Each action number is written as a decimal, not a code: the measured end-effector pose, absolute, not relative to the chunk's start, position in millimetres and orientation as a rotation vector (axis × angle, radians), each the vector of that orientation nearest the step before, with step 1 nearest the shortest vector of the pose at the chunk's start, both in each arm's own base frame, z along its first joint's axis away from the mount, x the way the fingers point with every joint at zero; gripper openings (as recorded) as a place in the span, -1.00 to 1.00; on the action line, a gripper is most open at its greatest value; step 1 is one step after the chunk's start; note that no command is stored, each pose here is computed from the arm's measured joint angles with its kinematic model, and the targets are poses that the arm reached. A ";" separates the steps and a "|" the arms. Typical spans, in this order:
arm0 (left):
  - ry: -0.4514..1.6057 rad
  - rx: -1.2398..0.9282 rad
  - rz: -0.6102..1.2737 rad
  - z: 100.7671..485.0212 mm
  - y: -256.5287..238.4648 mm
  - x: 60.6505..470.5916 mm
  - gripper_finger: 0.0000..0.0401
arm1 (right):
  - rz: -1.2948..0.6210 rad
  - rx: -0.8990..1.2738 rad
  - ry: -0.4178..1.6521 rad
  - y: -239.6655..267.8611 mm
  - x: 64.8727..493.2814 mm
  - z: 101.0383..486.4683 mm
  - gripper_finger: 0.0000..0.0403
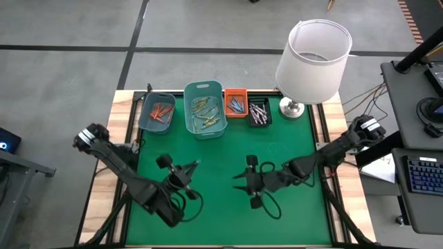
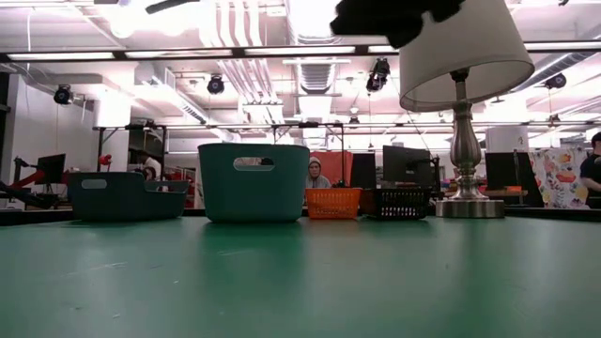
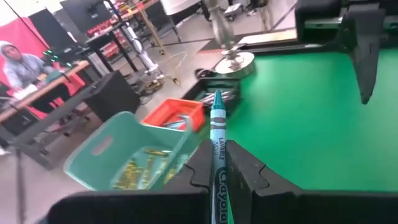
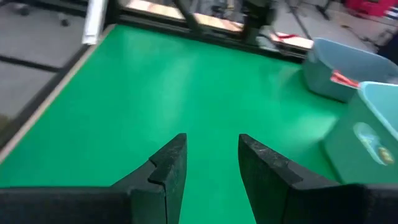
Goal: Sort crayons
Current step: Put the blue crayon into the orange bin
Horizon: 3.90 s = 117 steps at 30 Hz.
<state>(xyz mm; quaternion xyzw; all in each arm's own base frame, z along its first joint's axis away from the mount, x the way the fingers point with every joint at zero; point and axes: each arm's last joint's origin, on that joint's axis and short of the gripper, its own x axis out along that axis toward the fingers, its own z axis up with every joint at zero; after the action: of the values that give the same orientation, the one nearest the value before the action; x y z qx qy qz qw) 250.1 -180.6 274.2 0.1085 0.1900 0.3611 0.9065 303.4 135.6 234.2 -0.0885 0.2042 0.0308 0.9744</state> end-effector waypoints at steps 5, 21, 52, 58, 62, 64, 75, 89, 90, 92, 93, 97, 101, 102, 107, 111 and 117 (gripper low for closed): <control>0.432 0.308 0.764 289.7 -148.0 233.7 -1.00 | -0.027 -0.162 0.412 107.4 314.9 234.8 -0.33; 0.477 0.054 0.674 322.5 -48.3 179.6 -1.00 | -0.201 -0.009 0.415 42.8 331.4 236.4 -0.33; -0.456 -0.123 0.116 232.3 -90.5 266.6 -1.00 | 0.024 0.077 0.043 68.4 336.4 270.8 -0.18; -0.454 -0.086 0.131 231.9 -93.6 280.0 -1.00 | 0.041 0.073 0.044 69.2 336.3 270.8 -0.06; -0.448 -0.079 0.150 230.9 -93.3 283.8 -1.00 | 0.055 0.069 0.050 69.5 336.3 270.2 -0.04; -0.444 -0.076 0.151 228.8 -93.3 285.1 -1.00 | 0.092 0.070 0.048 70.6 336.2 270.5 -0.04; -0.458 -0.061 0.163 230.2 -99.1 305.2 -1.00 | 0.090 0.049 0.036 69.9 336.4 271.6 -0.04; -0.458 -0.120 0.146 228.4 -99.2 306.0 -0.78 | 0.082 -0.013 0.034 69.8 336.4 271.5 -0.88; -0.459 -0.123 0.145 228.5 -99.5 305.9 -0.73 | 0.083 -0.016 0.034 69.7 336.5 271.6 -0.90; -0.460 -0.125 0.145 229.0 -99.4 305.5 -0.62 | 0.083 -0.007 0.035 69.7 336.5 271.6 -0.90; -0.461 -0.126 0.145 229.5 -99.3 305.3 -0.57 | 0.082 -0.003 0.037 69.5 336.4 271.4 -0.90; -0.468 -0.121 0.148 232.8 -98.3 302.6 -0.36 | 0.065 0.010 0.070 63.6 335.0 271.4 -0.90; -0.482 -0.126 0.150 238.5 -94.3 291.9 -0.20 | -0.030 0.032 0.110 51.5 331.5 273.7 -0.90; -0.485 -0.127 0.150 239.8 -92.6 287.3 -0.17 | -0.063 0.032 0.125 47.7 330.0 274.5 -0.90; -0.504 -0.133 0.155 246.0 -82.0 259.1 -0.12 | -0.303 0.018 0.278 16.4 327.3 274.7 -0.91; -0.524 -0.148 0.194 250.6 -71.8 234.8 -0.13 | -0.422 0.025 0.391 -14.4 336.4 279.2 -0.91; -0.534 -0.152 0.292 251.3 -58.0 204.3 -0.17 | -0.578 0.051 0.517 -70.0 353.9 276.7 -0.91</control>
<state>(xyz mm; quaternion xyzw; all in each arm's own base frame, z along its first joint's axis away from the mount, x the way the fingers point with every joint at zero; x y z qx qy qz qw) 204.3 -58.0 251.3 -0.0746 -0.2625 0.1435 0.9513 353.9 -70.0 276.7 0.0251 0.2520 -0.2820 0.9254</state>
